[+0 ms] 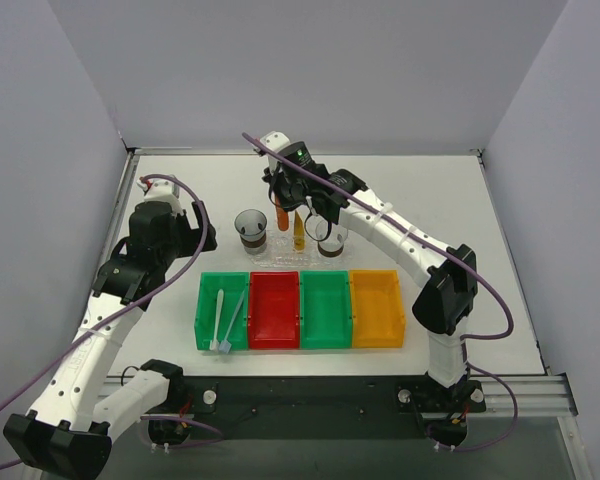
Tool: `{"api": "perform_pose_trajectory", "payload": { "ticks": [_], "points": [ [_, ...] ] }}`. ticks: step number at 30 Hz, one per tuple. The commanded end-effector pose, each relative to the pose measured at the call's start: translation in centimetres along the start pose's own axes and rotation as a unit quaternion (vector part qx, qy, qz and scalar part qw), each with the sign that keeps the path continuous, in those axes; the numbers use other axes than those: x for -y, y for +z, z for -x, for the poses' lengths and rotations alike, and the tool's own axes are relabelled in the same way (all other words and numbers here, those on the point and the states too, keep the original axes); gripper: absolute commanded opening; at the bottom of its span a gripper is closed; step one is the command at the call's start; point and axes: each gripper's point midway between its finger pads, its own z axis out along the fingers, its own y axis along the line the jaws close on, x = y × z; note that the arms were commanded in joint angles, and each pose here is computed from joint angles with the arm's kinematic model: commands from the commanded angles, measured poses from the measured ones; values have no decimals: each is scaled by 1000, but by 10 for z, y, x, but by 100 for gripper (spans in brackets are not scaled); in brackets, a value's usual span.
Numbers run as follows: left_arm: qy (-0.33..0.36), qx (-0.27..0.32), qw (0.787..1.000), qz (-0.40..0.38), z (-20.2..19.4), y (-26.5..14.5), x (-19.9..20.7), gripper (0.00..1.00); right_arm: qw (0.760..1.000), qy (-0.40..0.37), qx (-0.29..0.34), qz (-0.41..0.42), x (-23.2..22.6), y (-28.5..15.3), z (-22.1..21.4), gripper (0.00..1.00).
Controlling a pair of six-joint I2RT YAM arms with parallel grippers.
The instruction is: Prepare toiletry sets of a toothbrush and toothpaste on the tray
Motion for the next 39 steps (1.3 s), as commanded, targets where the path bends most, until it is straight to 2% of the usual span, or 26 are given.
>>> {"api": "perform_pose_trajectory", "payload": {
  "ticks": [1,24,39],
  "points": [
    [-13,26,1000,-10,14,0,5,98,997,5,71,-22,17,-35,50,0],
    [-13,24,1000,-10,14,1,4,97,1000,0,24,-9,10,-4,14,0],
    [-14,22,1000,-8,14,3,3,97,1000,8,16,1,8,6,7,0]
  ]
}}
